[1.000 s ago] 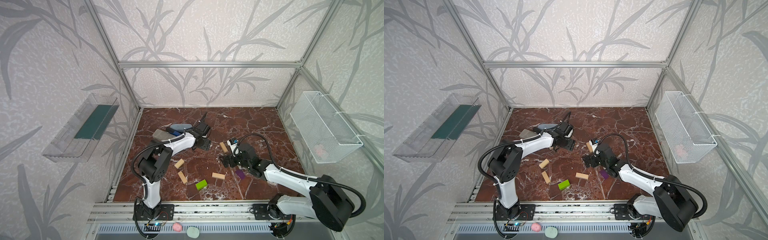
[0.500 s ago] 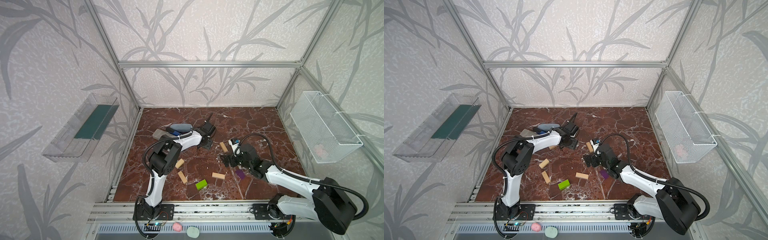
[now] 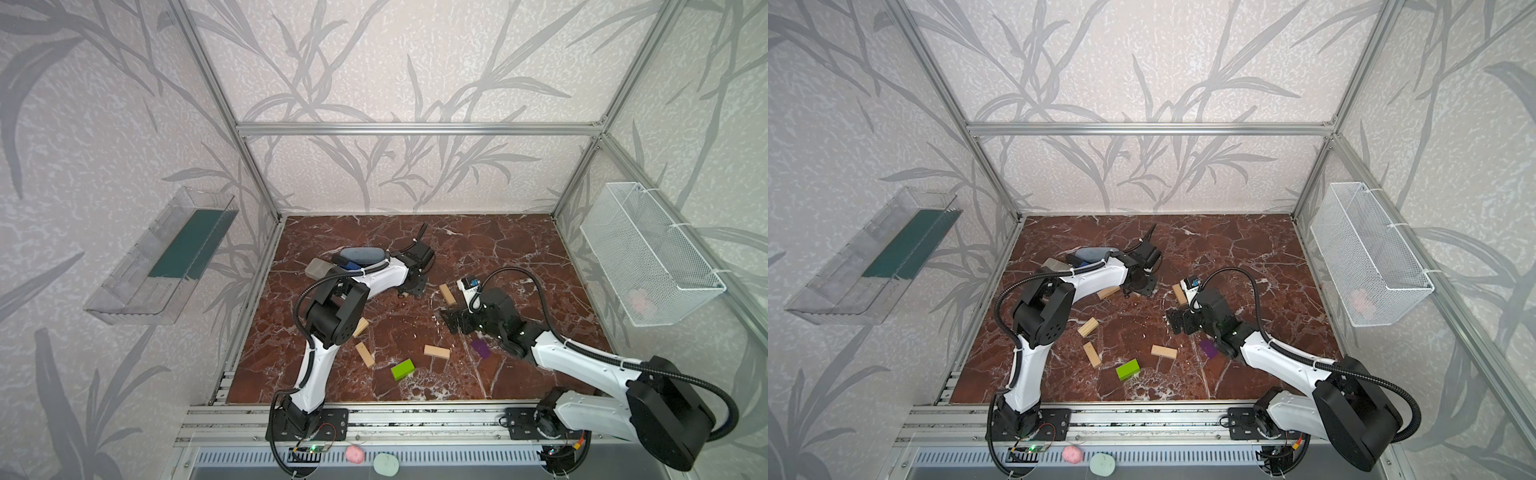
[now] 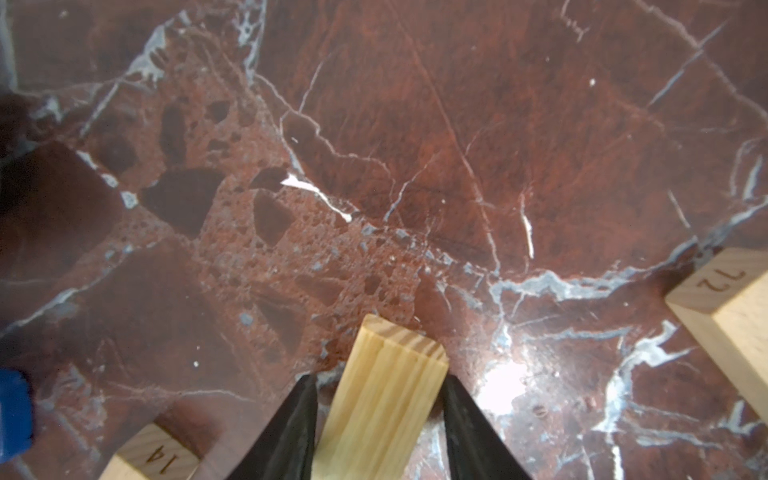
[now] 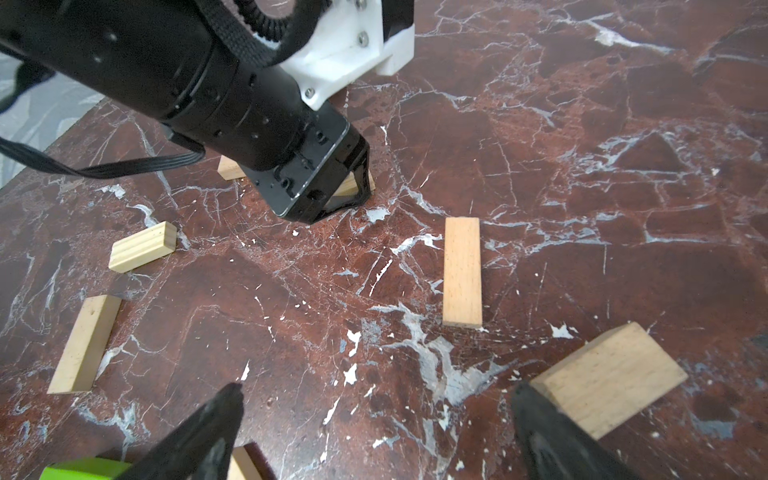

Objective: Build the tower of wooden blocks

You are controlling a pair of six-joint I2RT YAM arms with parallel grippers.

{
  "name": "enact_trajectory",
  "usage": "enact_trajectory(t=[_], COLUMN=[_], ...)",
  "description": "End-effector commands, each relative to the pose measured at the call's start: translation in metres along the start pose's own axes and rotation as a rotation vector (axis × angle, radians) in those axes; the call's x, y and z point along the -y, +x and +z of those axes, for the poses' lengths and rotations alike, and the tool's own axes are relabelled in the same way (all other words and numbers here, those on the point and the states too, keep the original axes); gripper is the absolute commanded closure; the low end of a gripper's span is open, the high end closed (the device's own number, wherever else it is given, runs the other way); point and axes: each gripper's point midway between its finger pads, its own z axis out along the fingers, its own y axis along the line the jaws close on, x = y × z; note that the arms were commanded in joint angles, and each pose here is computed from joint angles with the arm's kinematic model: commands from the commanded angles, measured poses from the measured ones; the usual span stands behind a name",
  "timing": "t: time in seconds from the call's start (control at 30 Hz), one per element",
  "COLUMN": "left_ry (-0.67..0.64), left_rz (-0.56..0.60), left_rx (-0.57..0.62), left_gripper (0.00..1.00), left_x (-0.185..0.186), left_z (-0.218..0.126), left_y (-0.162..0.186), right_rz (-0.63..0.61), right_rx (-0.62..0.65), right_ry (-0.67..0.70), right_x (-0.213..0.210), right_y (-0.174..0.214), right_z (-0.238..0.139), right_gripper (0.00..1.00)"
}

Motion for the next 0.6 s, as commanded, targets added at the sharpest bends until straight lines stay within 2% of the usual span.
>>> enact_trajectory(t=[0.0, 0.43, 0.57], left_ry=[-0.026, -0.089, -0.093], left_rz=[-0.050, -0.212, -0.251], left_rx=[-0.083, -0.158, -0.162], left_gripper=[0.56, 0.72, 0.74], left_x=[-0.001, 0.010, 0.015], left_z=[0.001, -0.002, -0.009], left_y=[0.018, 0.049, 0.057], right_rz=[-0.014, -0.014, -0.005], right_rx=[0.031, 0.028, 0.030], right_ry=[0.003, -0.004, -0.019], right_x=[-0.001, -0.002, -0.004], right_y=[-0.005, -0.004, -0.003], right_z=[-0.003, -0.003, -0.004], right_gripper=[0.01, 0.01, 0.01])
